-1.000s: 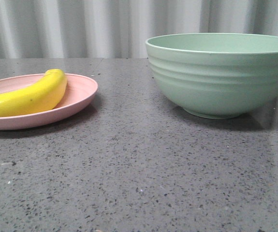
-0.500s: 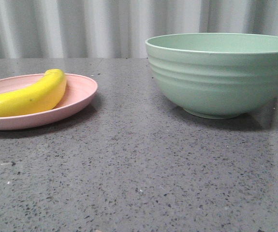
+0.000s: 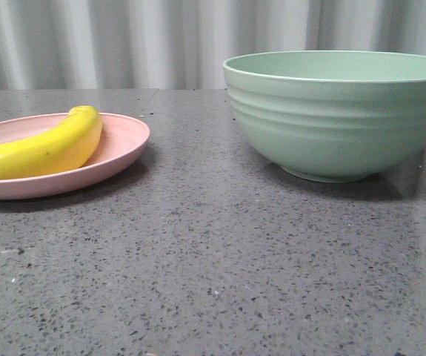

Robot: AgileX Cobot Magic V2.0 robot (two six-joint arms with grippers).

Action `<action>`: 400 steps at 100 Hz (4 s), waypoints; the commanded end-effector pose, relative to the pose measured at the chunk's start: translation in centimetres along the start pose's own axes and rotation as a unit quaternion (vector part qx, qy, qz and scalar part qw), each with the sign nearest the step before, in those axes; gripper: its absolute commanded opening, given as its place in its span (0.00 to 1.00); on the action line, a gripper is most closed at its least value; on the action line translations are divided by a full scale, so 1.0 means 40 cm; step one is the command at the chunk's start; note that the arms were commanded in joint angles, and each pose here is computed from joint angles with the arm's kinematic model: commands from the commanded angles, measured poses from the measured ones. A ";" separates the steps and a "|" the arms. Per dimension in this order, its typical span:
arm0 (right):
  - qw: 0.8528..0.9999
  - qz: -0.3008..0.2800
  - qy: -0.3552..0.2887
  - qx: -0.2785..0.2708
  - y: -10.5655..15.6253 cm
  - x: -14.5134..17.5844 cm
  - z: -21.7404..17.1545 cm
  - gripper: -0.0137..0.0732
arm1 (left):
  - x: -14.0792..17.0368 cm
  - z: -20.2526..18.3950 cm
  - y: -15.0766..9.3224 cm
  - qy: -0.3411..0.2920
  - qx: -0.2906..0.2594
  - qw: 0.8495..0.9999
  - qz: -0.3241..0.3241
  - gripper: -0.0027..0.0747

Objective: Transfer banana from pink plate to green bowl

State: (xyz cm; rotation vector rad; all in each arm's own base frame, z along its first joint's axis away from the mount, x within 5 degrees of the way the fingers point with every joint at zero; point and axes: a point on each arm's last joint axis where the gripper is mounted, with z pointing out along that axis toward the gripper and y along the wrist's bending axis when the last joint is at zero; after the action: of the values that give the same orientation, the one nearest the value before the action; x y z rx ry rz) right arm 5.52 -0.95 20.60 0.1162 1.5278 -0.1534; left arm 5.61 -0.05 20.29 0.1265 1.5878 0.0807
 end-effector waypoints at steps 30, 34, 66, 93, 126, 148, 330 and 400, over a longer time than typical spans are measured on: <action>1.000 -0.001 -0.006 0.002 -0.001 -0.041 0.001 0.08 | -0.078 -0.003 0.003 -0.086 0.010 0.995 -0.058 0.01; 1.000 -0.001 0.008 0.001 -0.001 -0.055 0.005 0.08 | -0.095 0.000 0.005 -0.084 0.010 0.995 -0.057 0.01; 0.991 -0.001 0.132 -0.005 -0.002 -0.154 0.084 0.08 | -0.230 0.090 0.020 -0.040 0.014 0.997 -0.058 0.01; 0.991 -0.001 0.133 -0.004 -0.004 -0.190 0.135 0.08 | -0.241 0.162 0.015 -0.031 0.023 0.998 -0.058 0.26; 0.990 0.007 0.143 -0.005 -0.003 -0.185 0.136 0.08 | -0.269 0.205 0.009 -0.064 0.037 0.995 -0.063 0.60; 0.985 0.009 0.170 -0.006 -0.002 -0.170 0.150 0.08 | -0.325 0.268 -0.032 0.052 0.088 0.993 -0.054 0.60; 0.981 0.012 0.194 -0.007 -0.001 -0.154 0.172 0.08 | -0.219 0.492 -0.321 0.482 0.244 0.842 0.002 0.07; 0.945 -0.023 0.292 -0.144 0.089 -0.306 0.220 0.30 | -0.332 0.475 -0.356 0.464 0.362 0.809 0.020 0.01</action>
State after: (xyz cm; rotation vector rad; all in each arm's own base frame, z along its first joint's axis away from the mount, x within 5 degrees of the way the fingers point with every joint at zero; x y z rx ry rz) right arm 13.25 0.50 31.05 -0.0584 2.1591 0.0356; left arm 24.91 -15.58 28.91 0.7939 2.6282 -0.4249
